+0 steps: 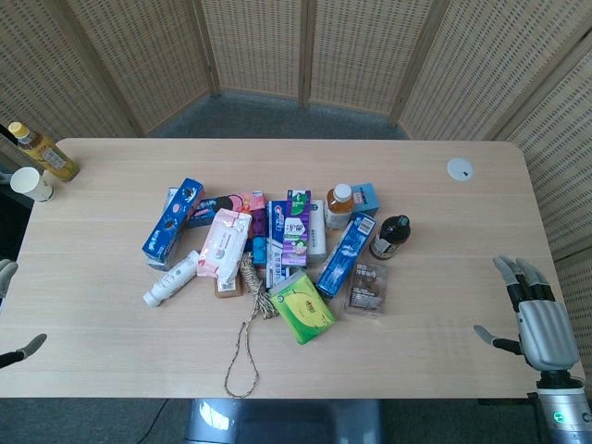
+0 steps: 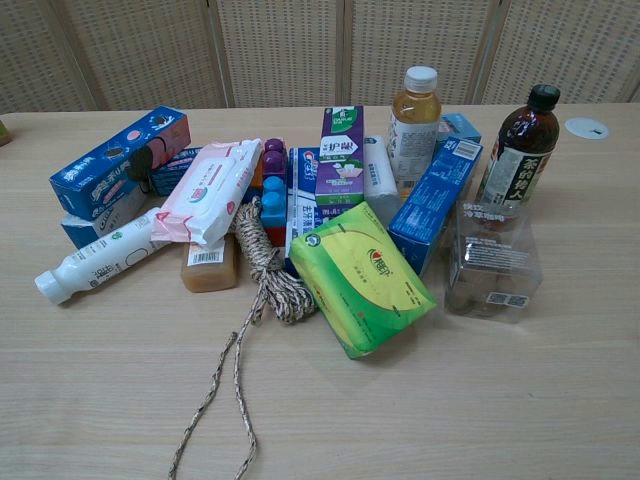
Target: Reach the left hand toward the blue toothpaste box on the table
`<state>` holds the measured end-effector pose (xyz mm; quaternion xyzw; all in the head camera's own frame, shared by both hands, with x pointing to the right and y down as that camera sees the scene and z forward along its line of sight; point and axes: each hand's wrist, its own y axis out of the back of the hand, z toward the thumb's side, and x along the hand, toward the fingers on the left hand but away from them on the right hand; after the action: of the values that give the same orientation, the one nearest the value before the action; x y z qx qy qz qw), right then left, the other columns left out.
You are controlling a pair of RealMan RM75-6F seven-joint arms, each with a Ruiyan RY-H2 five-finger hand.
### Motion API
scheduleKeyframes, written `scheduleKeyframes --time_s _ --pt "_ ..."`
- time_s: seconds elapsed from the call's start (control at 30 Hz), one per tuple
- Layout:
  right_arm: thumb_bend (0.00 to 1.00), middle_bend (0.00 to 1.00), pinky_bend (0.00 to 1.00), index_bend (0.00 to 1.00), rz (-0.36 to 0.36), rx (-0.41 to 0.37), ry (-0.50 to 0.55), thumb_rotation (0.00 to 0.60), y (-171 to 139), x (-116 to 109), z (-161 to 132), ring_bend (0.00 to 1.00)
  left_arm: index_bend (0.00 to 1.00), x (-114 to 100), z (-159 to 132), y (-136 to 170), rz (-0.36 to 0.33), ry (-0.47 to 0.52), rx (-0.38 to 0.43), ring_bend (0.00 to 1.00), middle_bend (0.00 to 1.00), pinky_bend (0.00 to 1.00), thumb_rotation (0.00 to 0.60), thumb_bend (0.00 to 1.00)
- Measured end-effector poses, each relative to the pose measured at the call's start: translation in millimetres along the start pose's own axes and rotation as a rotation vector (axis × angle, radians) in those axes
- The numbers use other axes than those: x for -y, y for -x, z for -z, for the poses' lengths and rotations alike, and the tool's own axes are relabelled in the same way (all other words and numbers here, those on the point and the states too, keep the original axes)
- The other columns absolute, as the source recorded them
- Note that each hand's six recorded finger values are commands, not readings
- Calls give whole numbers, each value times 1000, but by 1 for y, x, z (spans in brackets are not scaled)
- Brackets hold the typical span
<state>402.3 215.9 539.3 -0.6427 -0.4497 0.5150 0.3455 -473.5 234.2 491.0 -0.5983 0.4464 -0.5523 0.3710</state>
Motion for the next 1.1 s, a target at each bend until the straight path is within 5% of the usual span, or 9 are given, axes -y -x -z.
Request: scheduleKeyframes --time_s 0.33,0.53,0.77,1.1 --pt "0 0 0 0 6 4 -1 600 0 -1 0 0 0 2 -1 -6 3 -27 52 0 0 0 600 0" --pt "0 0 0 0 7 15 -7 600 1 0 2 0 0 -1 -9 -38 -31 -105 271 0 0 0 600 0" --pt "0 0 0 0 11 30 -21 600 3 1 3 0 0 -4 -31 -109 -51 -344 559 0 0 0 600 0" --pt "0 0 0 0 4 56 -51 600 11 8 8 0 0 24 -48 -167 23 -641 741 0 0 0 600 0"
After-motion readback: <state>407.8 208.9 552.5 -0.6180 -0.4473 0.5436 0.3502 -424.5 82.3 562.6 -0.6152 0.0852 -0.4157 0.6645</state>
